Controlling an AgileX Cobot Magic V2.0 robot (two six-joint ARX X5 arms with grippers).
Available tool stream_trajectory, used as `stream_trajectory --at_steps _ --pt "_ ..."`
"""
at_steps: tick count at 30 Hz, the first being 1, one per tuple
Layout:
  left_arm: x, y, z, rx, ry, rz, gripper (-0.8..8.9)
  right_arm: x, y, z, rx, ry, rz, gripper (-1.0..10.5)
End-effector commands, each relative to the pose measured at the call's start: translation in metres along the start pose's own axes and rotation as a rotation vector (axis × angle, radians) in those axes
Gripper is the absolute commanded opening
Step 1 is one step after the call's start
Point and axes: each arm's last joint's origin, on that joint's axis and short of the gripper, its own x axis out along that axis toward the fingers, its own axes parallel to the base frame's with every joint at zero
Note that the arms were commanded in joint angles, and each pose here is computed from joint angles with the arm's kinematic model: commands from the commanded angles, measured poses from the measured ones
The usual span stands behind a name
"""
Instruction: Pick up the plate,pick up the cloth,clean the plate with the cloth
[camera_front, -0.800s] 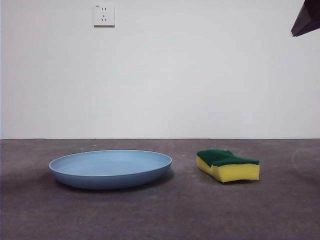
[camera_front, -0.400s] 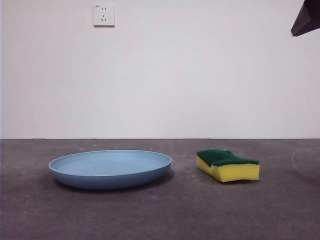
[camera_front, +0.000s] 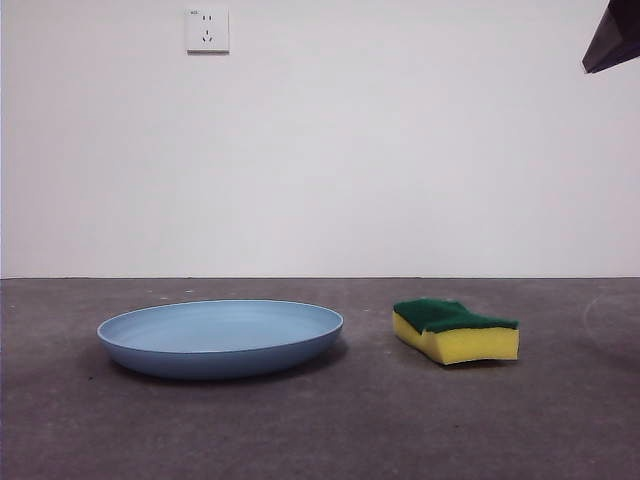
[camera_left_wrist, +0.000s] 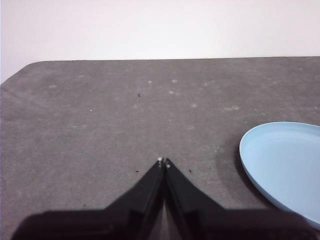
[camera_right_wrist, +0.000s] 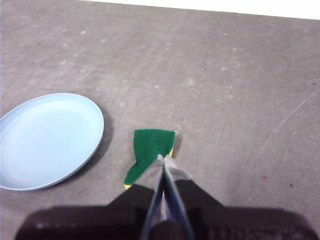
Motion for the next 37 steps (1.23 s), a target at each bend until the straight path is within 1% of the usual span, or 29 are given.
stream_trajectory --at_steps 1,4,32,33,34,37 --pt "0.0014 0.0005 -0.0092 -0.008 0.016 0.003 -0.03 0.0009 0.0000 -0.0015 0.008 0.001 -0.002 0.0" --pt "0.0007 0.0006 -0.0146 -0.009 0.052 0.005 -0.03 0.0009 0.0000 -0.0015 0.008 0.001 -0.002 0.0" --pt "0.0004 0.0008 -0.0136 -0.008 0.040 0.010 -0.03 0.0009 0.0000 -0.0015 0.007 0.001 -0.002 0.0" --pt "0.0004 0.0008 -0.0136 -0.008 0.040 0.010 -0.03 0.0009 0.0000 -0.0015 -0.007 0.001 -0.002 0.0" --pt "0.0004 0.0008 -0.0136 -0.008 0.040 0.010 -0.03 0.0008 0.0000 -0.0018 -0.038 0.004 -0.003 0.0" --pt "0.0004 0.0007 -0.0136 -0.008 0.039 0.010 -0.03 -0.0013 -0.0069 -0.0015 -0.057 -0.005 -0.037 0.0"
